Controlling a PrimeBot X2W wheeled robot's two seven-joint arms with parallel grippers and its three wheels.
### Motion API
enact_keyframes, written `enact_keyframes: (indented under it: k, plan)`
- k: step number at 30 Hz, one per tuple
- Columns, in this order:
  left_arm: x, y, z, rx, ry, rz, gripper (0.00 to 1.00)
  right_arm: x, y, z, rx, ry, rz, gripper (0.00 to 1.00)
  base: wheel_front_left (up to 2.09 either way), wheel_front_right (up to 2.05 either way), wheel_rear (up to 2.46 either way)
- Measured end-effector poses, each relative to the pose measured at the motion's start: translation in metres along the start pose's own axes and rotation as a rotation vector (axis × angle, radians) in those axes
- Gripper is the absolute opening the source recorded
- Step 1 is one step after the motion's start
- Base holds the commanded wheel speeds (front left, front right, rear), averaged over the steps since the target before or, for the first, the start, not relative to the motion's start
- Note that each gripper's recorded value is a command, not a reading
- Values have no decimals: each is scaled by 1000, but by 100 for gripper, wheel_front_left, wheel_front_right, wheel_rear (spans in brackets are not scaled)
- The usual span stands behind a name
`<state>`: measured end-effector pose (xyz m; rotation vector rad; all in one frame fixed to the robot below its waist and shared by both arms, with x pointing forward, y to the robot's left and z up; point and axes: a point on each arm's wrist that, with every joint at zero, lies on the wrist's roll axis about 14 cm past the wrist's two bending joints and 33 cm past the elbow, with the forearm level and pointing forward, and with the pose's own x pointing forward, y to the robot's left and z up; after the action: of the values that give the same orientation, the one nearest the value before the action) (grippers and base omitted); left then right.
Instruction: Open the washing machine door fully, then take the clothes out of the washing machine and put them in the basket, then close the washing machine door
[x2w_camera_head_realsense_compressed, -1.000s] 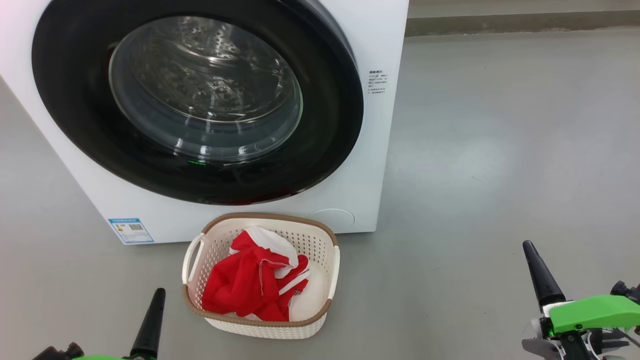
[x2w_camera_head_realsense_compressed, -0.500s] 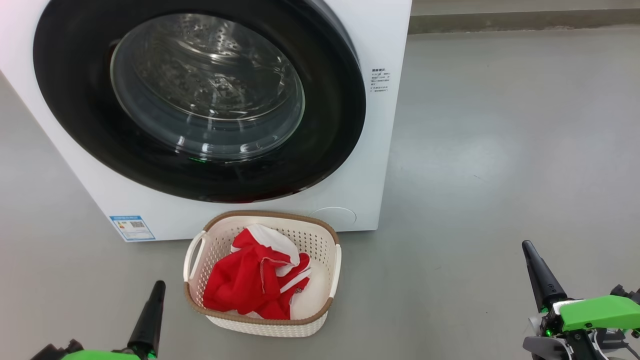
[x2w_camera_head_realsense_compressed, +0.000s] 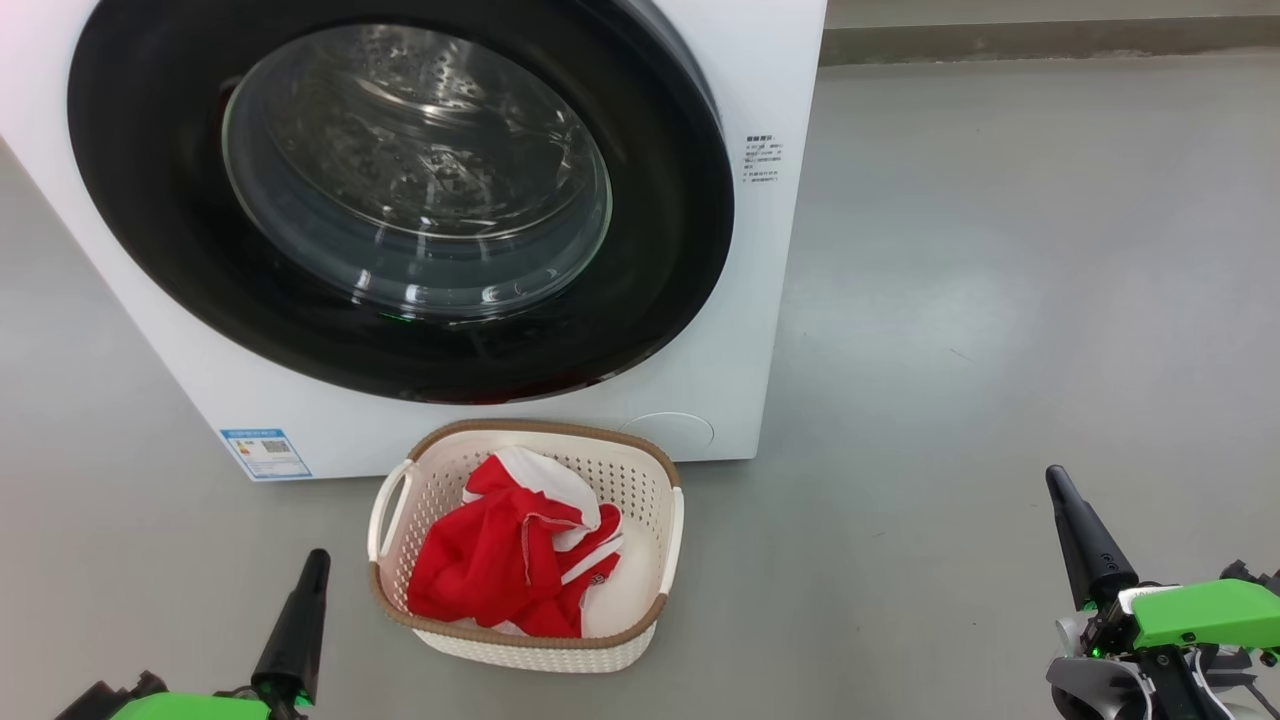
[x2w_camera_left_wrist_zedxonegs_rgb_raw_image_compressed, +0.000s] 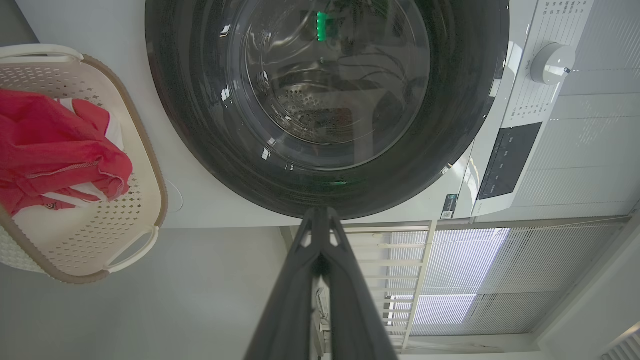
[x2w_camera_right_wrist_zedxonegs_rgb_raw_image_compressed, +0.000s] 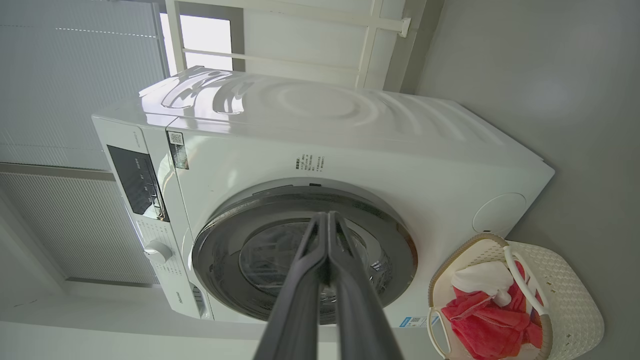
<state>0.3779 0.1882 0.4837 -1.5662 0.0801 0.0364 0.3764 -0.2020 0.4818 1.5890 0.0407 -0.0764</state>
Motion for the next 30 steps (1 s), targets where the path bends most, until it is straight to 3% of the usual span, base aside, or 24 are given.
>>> enact_keyframes:
  k: [30]
  plan:
    - [0, 0, 0, 0, 0, 0, 0, 0, 0, 0, 2, -1, 0, 0, 0, 0, 0]
